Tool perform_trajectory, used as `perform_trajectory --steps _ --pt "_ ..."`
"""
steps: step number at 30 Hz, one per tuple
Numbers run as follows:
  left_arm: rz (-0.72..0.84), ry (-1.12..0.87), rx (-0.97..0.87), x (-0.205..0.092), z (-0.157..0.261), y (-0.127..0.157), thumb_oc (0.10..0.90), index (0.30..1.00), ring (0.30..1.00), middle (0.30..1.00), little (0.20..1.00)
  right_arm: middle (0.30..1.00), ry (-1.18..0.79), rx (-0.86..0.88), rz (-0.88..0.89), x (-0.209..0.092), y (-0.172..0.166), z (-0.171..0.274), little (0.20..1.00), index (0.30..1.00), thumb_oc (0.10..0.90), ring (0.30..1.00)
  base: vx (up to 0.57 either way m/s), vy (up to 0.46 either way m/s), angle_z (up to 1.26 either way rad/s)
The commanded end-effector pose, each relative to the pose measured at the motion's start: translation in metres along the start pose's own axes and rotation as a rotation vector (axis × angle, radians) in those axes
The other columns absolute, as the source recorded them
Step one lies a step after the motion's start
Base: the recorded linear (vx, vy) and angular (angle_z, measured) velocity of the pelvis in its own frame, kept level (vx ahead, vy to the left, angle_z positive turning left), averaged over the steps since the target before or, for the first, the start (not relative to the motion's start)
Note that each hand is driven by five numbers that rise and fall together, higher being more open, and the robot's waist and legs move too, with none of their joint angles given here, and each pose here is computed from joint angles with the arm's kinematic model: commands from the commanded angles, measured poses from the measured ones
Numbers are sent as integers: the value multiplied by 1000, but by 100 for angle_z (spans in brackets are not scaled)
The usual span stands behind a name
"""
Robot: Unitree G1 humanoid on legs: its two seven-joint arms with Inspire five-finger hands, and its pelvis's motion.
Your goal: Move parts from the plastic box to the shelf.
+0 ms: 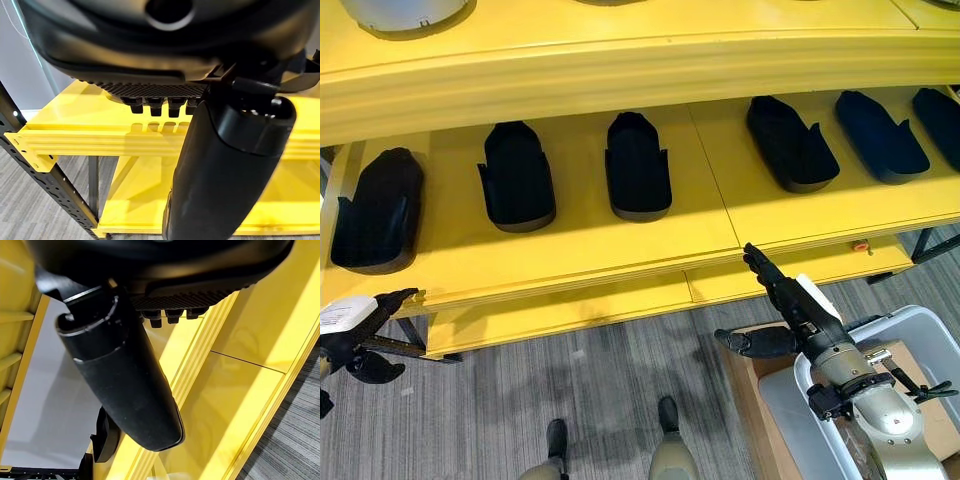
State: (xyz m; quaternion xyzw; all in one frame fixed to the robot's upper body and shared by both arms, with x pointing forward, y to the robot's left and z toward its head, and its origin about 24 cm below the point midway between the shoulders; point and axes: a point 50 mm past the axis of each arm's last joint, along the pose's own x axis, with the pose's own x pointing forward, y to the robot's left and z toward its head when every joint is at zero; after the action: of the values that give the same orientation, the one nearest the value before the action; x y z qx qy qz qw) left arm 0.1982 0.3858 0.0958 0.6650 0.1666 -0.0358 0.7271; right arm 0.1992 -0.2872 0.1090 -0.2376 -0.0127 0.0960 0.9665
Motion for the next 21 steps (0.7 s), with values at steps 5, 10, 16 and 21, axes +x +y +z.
perform_trajectory --steps 5,10,16,21 --pt "234 63 121 4 -14 83 900 1000 1000 1000 1000 1000 -325 -104 -72 8 -19 61 1000 1000 900 1000 0 0 0" --pt "229 72 134 4 -16 85 900 1000 1000 1000 1000 1000 -329 -108 -68 8 -19 62 1000 1000 900 1000 0 0 0" --pt "230 99 139 6 -20 87 900 1000 1000 1000 1000 1000 -337 -110 -73 7 -19 63 1000 1000 900 1000 0 0 0" --pt "256 105 137 11 -19 94 900 1000 1000 1000 1000 1000 -342 -112 -65 9 -17 64 1000 1000 900 1000 0 0 0"
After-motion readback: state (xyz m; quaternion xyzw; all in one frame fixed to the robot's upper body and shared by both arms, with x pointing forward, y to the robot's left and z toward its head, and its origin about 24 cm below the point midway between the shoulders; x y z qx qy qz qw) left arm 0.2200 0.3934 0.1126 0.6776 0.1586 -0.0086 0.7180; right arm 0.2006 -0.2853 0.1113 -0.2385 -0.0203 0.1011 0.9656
